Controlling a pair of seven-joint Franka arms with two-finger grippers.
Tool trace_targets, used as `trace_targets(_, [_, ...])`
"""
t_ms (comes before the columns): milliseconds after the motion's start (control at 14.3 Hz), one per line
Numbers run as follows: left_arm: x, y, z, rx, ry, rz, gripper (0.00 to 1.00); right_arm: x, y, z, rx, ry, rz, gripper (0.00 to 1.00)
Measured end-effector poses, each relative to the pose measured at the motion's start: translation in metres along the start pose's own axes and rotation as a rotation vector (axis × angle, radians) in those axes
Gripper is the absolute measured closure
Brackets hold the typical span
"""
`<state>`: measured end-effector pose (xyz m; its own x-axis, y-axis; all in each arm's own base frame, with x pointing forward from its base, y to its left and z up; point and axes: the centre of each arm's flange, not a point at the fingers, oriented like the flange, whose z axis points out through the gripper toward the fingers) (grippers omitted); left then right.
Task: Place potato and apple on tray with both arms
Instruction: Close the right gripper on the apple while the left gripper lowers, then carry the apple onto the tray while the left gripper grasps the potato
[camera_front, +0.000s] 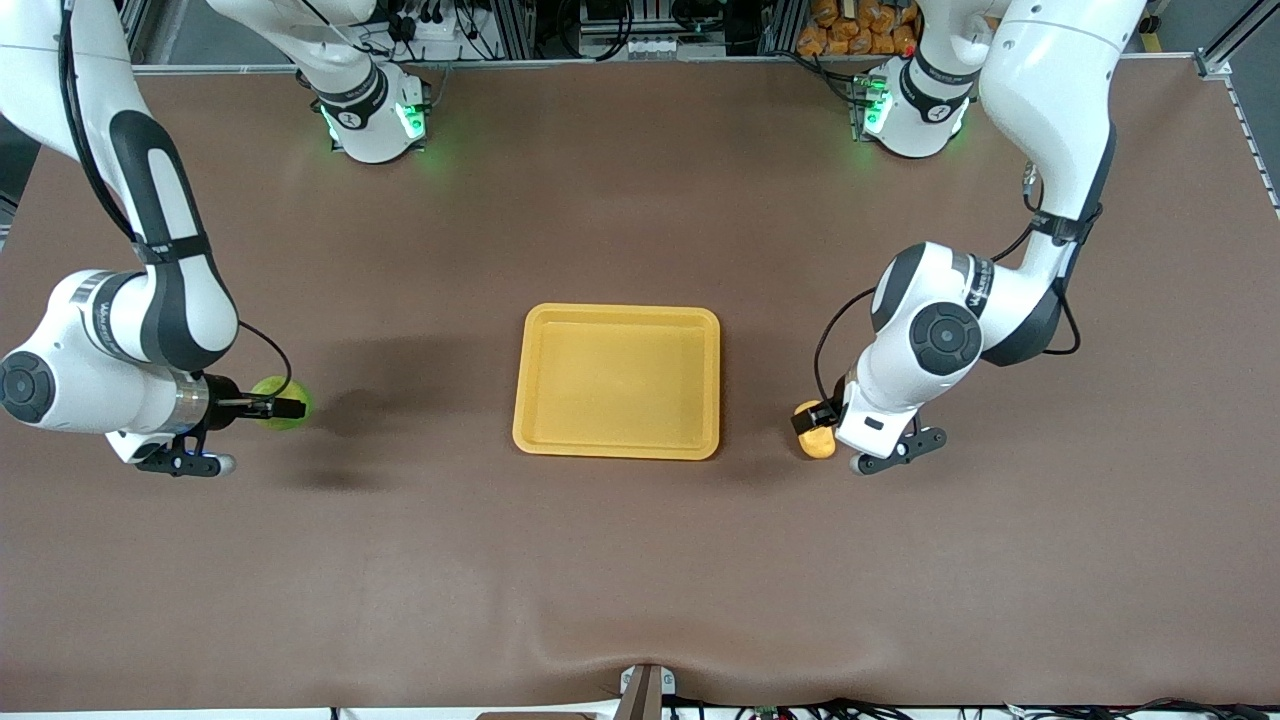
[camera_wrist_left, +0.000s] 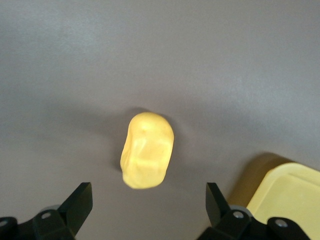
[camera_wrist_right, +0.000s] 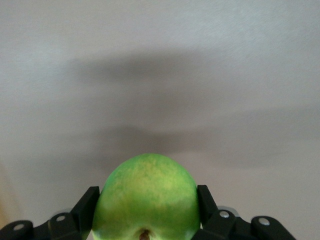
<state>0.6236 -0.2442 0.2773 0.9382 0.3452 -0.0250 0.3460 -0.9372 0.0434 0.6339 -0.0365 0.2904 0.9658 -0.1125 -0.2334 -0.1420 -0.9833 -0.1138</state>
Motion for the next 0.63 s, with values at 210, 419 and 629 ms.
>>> trace_targets(210, [0.005, -0.003, 0.019, -0.006, 0.002, -0.009, 0.00, -0.006, -0.047, -0.006, 0.024, -0.033, 0.094, 0.16])
trace_targets(419, [0.007, -0.006, 0.030, -0.004, -0.001, -0.014, 0.00, -0.015, -0.101, 0.000, 0.035, -0.052, 0.213, 0.16])
trace_targets(629, [0.007, -0.006, 0.041, -0.011, 0.003, -0.014, 0.00, -0.029, -0.159, 0.008, 0.015, -0.059, 0.356, 0.16])
